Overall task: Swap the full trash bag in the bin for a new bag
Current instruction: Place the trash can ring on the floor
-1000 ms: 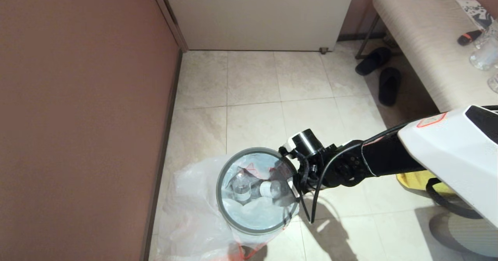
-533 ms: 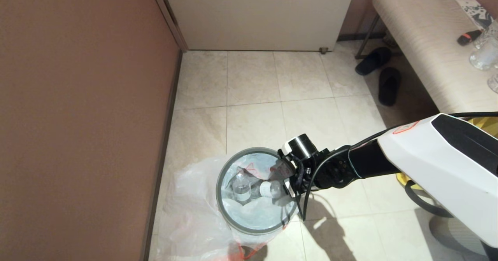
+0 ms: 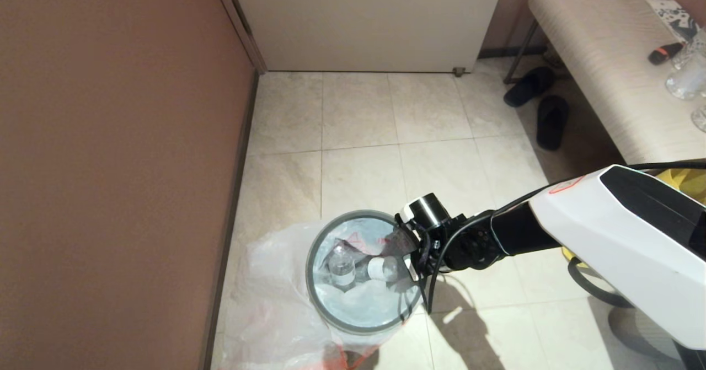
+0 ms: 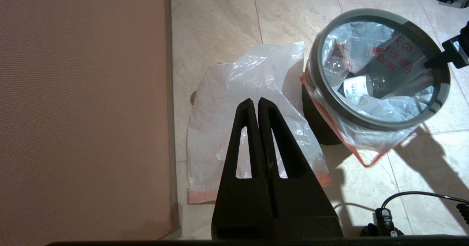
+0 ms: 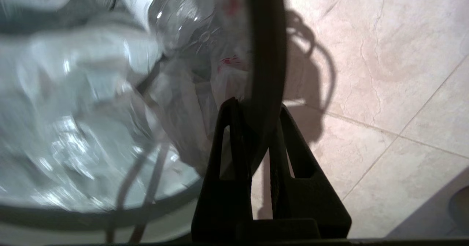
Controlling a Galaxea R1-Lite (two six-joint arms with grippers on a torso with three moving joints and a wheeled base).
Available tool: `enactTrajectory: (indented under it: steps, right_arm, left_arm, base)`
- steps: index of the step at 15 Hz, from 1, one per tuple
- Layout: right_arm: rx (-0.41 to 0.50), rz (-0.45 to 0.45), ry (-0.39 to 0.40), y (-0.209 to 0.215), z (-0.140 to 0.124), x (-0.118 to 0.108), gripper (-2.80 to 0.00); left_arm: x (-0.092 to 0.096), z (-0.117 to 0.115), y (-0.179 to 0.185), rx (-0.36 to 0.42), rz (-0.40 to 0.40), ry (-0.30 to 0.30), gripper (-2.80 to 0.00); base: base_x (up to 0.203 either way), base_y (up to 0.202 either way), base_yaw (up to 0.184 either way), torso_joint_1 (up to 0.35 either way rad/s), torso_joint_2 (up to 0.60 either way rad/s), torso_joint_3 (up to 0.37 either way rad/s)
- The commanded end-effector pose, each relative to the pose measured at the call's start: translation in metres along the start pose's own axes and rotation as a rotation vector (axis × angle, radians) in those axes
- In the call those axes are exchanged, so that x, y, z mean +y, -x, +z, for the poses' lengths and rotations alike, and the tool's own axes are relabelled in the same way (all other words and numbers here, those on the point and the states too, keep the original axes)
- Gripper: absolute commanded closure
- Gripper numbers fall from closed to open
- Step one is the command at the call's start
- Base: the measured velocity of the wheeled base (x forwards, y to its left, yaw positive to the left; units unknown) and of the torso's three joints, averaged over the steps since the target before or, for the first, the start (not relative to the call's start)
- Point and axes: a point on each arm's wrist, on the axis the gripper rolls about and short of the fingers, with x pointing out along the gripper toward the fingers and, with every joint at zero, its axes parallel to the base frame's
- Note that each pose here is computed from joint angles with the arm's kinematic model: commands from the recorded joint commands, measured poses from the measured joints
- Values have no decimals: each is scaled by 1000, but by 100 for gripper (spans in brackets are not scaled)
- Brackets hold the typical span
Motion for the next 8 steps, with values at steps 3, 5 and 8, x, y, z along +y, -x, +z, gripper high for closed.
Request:
enactTrajectory:
  steps: [3, 5, 8]
  right_arm:
    - [-5, 1, -8, 15, 0, -3, 0]
    - [-7, -4, -7, 21, 0, -4, 0]
    - [-9, -3, -4, 29, -1, -5, 0]
  left_arm:
    - [0, 0, 0, 1, 0, 0, 0]
    - [0, 0, 0, 1, -1, 0, 0]
    - [0, 0, 0, 1, 0, 0, 0]
  base:
    - [0, 0, 0, 0, 0, 0]
    - [0, 0, 0, 0, 0, 0]
    - [0, 0, 0, 0, 0, 0]
